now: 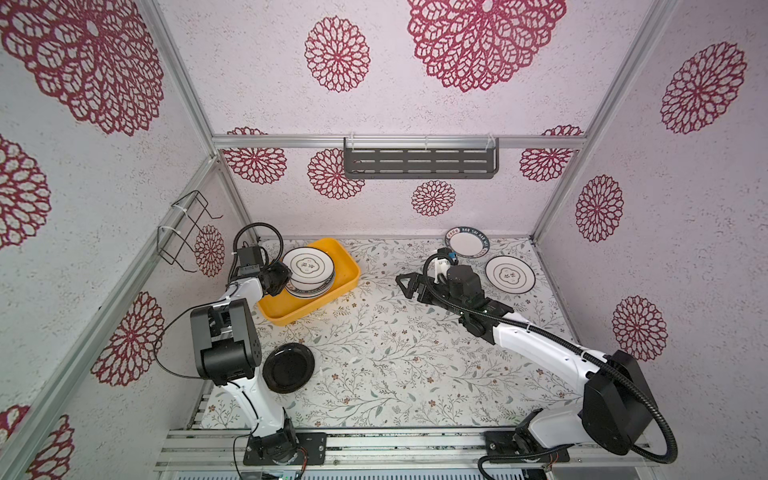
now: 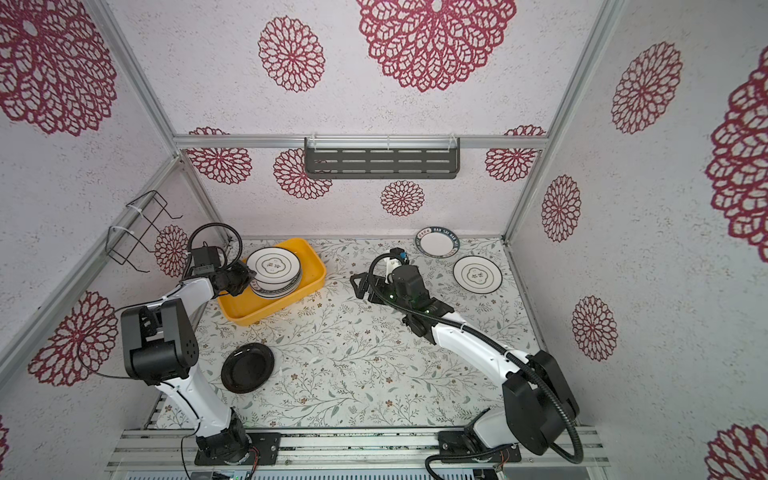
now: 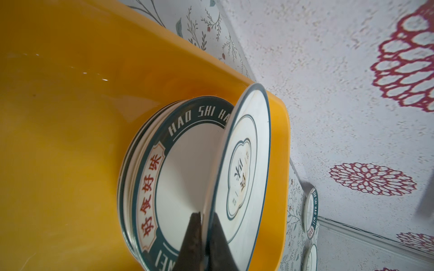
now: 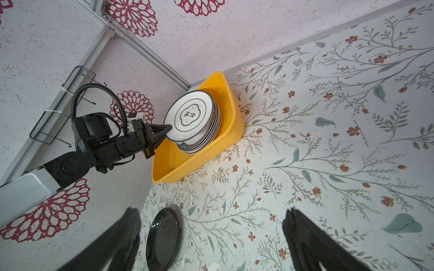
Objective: Place the plates into the plastic bin on the countertop
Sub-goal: 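Lower the plate onto the stack in the bin with the left gripper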
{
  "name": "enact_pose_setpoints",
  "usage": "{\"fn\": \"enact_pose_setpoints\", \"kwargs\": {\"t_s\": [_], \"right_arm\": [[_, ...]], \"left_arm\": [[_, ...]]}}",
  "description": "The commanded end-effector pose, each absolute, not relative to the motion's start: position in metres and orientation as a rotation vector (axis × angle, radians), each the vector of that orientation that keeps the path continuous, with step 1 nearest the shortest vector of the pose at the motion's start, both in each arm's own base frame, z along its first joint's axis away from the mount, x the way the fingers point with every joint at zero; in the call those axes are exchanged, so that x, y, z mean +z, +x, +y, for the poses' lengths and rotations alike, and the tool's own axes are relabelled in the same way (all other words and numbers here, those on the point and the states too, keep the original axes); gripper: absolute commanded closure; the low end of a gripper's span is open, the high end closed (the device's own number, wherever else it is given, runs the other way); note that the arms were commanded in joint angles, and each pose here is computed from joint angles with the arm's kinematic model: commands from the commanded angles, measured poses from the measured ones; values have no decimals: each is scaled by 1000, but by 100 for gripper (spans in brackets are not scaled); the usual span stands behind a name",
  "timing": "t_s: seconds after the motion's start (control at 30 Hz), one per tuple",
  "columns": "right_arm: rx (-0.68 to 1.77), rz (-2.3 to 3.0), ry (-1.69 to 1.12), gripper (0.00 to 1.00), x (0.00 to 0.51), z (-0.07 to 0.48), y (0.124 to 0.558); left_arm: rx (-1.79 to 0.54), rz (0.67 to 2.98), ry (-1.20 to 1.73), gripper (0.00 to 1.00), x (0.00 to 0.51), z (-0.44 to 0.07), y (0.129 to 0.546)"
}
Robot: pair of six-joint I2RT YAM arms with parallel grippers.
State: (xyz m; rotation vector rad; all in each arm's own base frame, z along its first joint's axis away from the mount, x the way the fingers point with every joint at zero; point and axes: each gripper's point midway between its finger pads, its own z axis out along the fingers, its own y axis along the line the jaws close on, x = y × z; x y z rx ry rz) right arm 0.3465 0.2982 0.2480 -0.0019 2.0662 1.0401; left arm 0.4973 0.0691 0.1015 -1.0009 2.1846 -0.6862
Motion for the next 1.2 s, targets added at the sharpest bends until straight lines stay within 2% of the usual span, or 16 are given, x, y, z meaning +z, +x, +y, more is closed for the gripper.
{"fn": "enact_pose_setpoints", "kwargs": {"t_s": [0.0,0.3,0.67,0.73,0.93,1.17], "right_arm": [[1034,2003,5,1,271,293,349],[1018,1997,19,1,273,291,352],[1013,2007,31,1,267,290,353],[1015,2013,35,1,265,290,353],[1010,2011,42,1,264,288,353],[993,2017,51,1,261,283,351]], "left_arm": [[-695,2105,-969,99,119,78,516],[-701,2133,-990,96,104,77,519],[-710,2166,-988,80,100,72,512],[-687,2177,-996,72,97,74,509],[-673,2194,-982,61,99,71,505],[-663,2218,-965,55,101,66,503]]}}
